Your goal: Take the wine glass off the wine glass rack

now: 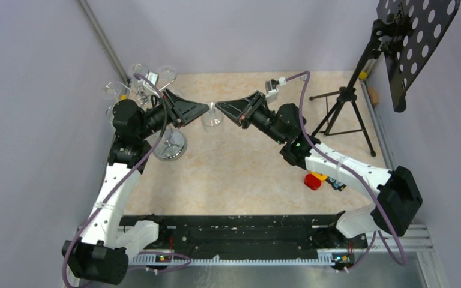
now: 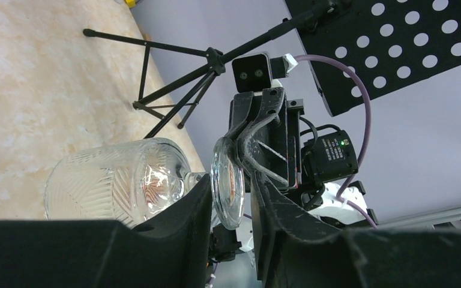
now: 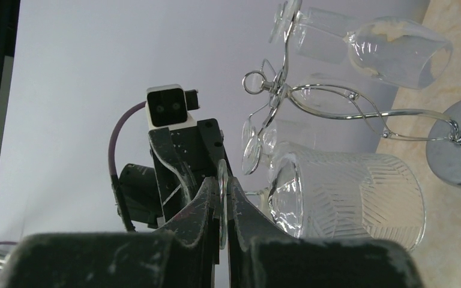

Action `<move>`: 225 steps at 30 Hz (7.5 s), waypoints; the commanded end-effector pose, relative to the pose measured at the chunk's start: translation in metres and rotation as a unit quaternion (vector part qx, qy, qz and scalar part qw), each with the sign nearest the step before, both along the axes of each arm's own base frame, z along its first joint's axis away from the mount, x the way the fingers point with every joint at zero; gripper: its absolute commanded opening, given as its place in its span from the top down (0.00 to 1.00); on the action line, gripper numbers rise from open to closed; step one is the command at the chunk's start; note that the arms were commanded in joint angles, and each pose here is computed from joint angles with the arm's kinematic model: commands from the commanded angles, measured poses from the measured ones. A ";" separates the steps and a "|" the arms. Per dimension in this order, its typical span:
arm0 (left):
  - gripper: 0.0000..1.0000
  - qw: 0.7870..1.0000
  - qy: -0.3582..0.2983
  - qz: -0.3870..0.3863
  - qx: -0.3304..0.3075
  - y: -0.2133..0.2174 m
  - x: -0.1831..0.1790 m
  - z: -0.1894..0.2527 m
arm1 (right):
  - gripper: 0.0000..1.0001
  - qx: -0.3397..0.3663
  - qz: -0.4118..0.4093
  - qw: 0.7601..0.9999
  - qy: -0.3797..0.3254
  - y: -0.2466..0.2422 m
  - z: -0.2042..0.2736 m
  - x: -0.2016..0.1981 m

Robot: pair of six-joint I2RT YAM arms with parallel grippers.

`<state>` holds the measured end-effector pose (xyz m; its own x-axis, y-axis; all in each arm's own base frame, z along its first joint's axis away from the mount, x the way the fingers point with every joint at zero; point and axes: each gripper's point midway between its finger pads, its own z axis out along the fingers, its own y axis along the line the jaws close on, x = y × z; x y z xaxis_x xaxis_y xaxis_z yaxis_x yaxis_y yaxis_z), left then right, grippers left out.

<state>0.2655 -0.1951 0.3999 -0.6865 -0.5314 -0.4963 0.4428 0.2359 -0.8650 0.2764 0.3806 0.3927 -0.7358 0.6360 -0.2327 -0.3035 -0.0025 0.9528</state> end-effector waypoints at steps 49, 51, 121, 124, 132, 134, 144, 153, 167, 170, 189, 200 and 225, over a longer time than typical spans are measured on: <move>1.00 0.929 0.046 -0.135 -0.341 0.021 -0.064 0.148 | 0.39 0.264 0.041 0.856 -0.444 -0.063 0.125 -0.113; 1.00 0.927 0.056 -0.132 -0.347 0.022 -0.063 0.145 | 0.39 0.258 0.034 0.852 -0.455 -0.063 0.128 -0.115; 0.20 0.936 -0.125 0.216 0.246 0.078 -0.025 0.033 | 1.00 -0.728 0.010 0.684 0.040 -0.170 -0.236 0.190; 0.20 0.936 -0.121 0.216 0.250 0.078 -0.024 0.031 | 1.00 -0.728 0.009 0.684 0.049 -0.178 -0.239 0.199; 0.20 0.934 -0.119 0.218 0.256 0.080 -0.023 0.029 | 0.94 -0.730 0.017 0.680 0.061 -0.186 -0.249 0.208; 0.20 0.934 -0.119 0.218 0.258 0.080 -0.023 0.028 | 0.93 -0.730 0.019 0.680 0.065 -0.189 -0.252 0.209; 0.19 0.928 -0.115 0.227 0.272 0.085 -0.023 0.025 | 0.72 -0.732 0.022 0.677 0.070 -0.193 -0.258 0.214; 0.19 0.891 -0.098 0.301 0.326 0.121 -0.025 0.023 | 0.58 -0.712 -0.008 0.702 0.031 -0.187 -0.214 0.220; 0.17 0.833 -0.013 0.400 0.381 0.169 -0.020 0.007 | 0.52 -0.438 -0.074 0.886 -0.135 -0.116 -0.059 0.162; 0.17 0.821 0.005 0.416 0.391 0.177 -0.012 0.002 | 0.51 -0.321 -0.053 0.934 -0.149 -0.081 -0.038 0.124; 0.20 0.779 -0.034 0.518 0.352 0.208 -0.009 0.045 | 0.43 -0.001 0.082 0.995 -0.055 0.092 0.011 -0.020; 0.17 0.784 -0.105 0.526 0.311 0.208 -0.053 0.074 | 0.42 0.013 0.102 0.994 -0.035 0.146 0.004 -0.030; 0.06 0.789 -0.164 0.498 0.319 0.201 -0.093 0.087 | 0.84 -0.021 0.112 0.993 0.013 0.193 -0.011 -0.017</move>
<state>0.1751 0.0075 0.4794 0.1180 -0.3125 -0.9426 -0.0802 0.9431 -0.3227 0.2737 0.5665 0.3530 -0.8513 0.4652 -0.2427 -0.2541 0.0394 0.9664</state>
